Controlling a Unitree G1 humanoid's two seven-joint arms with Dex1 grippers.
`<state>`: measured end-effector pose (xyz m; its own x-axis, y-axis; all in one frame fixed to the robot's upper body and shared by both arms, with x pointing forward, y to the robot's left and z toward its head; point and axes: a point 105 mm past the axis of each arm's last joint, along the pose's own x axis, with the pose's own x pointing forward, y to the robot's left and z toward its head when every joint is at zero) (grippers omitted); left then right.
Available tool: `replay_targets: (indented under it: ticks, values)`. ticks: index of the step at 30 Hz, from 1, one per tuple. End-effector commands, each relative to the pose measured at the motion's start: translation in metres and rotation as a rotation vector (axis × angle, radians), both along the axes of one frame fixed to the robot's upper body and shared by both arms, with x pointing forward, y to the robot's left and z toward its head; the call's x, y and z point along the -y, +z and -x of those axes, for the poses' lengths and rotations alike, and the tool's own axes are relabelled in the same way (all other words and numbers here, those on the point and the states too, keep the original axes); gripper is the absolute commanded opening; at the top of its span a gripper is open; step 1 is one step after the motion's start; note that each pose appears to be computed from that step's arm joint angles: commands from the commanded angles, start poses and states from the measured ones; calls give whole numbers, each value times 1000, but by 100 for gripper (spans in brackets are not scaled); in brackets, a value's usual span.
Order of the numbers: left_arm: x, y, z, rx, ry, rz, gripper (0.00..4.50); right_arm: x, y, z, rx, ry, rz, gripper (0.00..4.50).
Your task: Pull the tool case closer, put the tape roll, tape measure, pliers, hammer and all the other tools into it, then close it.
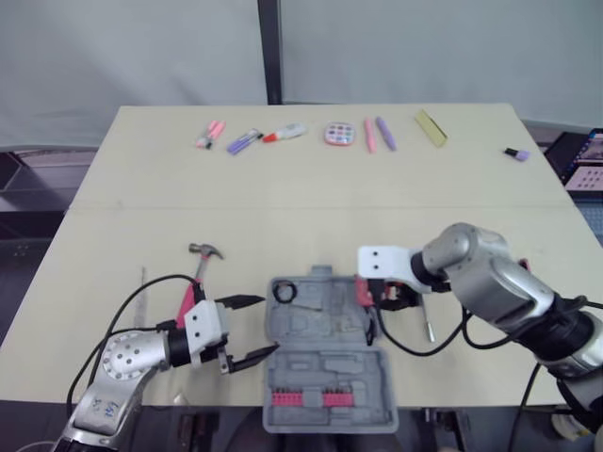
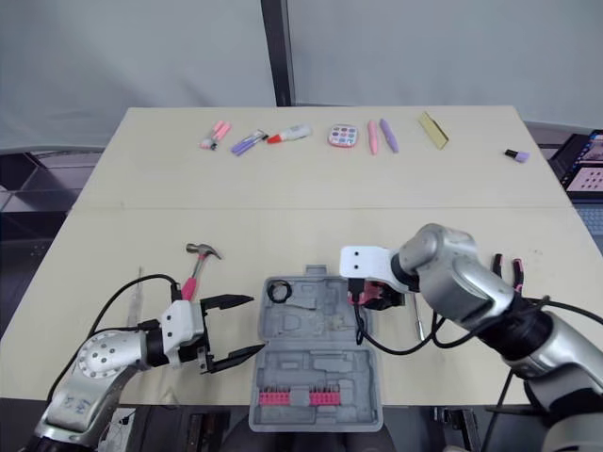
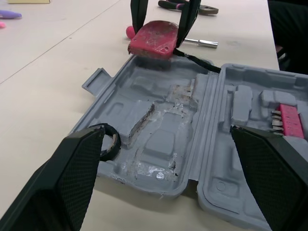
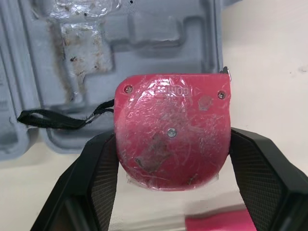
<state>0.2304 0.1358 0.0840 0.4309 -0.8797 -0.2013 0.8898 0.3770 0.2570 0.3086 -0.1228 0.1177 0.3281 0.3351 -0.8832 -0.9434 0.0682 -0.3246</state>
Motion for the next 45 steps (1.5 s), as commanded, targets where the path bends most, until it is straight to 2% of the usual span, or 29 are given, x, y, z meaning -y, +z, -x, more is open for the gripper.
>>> replay_targets:
  ticks: [1, 23, 37, 40, 45]
  values:
    - [-2, 4, -1, 29, 31, 19, 450, -3, 6, -5, 38, 12, 16, 292]
    - [-3, -2, 4, 40, 48, 7, 450, -20, -3, -5, 28, 133, 56, 292]
    - [1, -1, 5, 42, 47, 16, 450, -22, 2, -10, 48, 149, 65, 292]
    - [1, -1, 5, 41, 48, 17, 450, -23, 2, -10, 51, 156, 64, 440]
    - [3, -1, 5, 39, 47, 19, 450, -23, 10, -12, 77, 161, 60, 446]
